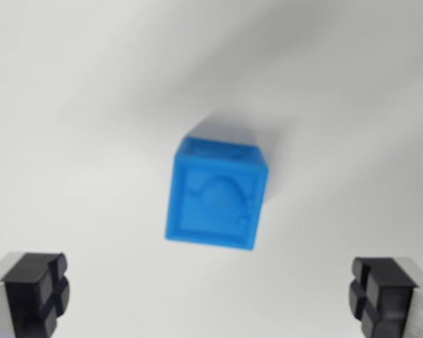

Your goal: Stack cube

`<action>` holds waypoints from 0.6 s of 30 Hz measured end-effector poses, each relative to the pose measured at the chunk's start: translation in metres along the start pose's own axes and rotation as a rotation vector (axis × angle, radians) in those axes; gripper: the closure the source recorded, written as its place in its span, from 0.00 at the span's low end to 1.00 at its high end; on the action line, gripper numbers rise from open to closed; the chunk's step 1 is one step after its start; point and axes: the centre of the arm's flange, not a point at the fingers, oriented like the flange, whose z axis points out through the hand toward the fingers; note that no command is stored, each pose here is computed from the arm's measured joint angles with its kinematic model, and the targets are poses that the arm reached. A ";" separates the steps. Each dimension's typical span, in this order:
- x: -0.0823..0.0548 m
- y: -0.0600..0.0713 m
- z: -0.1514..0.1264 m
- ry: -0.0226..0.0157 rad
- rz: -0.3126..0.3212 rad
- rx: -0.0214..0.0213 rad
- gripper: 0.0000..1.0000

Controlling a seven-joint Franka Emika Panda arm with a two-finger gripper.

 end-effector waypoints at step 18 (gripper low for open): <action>-0.009 0.012 0.069 -0.0062 0.041 -0.0074 0.00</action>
